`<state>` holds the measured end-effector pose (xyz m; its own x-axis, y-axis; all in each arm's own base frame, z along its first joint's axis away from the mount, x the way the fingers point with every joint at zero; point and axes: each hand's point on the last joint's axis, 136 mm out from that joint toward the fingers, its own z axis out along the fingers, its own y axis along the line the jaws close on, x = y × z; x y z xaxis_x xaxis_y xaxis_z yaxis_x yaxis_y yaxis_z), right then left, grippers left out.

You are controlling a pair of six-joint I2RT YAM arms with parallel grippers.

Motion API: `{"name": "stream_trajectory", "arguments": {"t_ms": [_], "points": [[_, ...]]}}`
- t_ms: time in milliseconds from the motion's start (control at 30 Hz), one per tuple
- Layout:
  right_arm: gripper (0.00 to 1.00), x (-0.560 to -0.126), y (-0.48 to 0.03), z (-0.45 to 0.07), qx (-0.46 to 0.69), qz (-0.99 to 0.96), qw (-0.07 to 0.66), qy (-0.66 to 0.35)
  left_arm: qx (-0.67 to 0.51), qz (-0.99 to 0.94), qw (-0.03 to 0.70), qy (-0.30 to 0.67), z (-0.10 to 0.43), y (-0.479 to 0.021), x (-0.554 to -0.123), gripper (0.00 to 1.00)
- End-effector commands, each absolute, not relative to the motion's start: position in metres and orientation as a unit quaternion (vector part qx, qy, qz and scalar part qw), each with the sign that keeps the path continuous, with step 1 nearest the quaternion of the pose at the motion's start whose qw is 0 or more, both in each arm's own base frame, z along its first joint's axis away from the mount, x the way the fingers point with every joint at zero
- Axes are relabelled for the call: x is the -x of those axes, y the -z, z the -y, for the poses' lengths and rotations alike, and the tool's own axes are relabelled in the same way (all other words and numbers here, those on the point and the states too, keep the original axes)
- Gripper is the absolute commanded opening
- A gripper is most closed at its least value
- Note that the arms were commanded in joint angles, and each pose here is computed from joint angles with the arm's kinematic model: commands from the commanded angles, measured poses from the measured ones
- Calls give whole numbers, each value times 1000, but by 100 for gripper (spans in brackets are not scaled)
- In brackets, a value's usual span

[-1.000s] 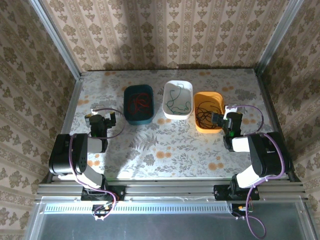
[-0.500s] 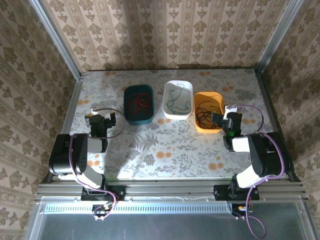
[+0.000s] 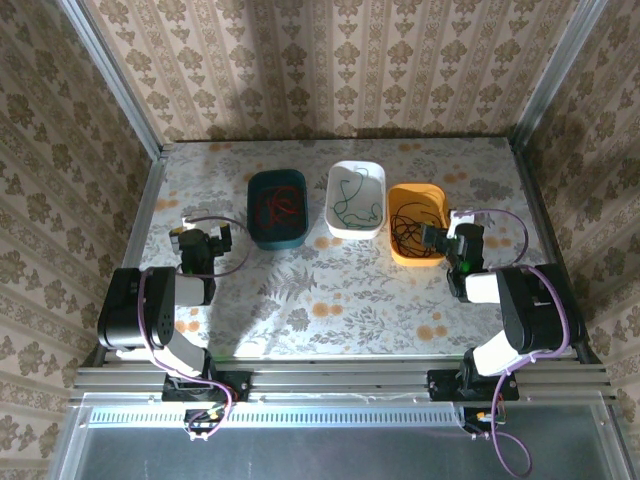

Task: Untangle the cables

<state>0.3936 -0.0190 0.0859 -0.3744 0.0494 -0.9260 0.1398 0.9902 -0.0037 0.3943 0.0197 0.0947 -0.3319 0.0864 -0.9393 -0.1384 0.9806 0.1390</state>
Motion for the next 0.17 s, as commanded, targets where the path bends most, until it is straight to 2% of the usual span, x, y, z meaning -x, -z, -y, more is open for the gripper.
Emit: {"name": "stream_trajectory", "arguments": {"t_ms": [0,133], "points": [[100,-400,-96,14,-47,-821,569,23,12,-804,587,-93,-18,-99,-396,100],[100,-399,-98,12,-43,-818,573,21,12,-804,587,-93,-18,-99,-396,100]]}}
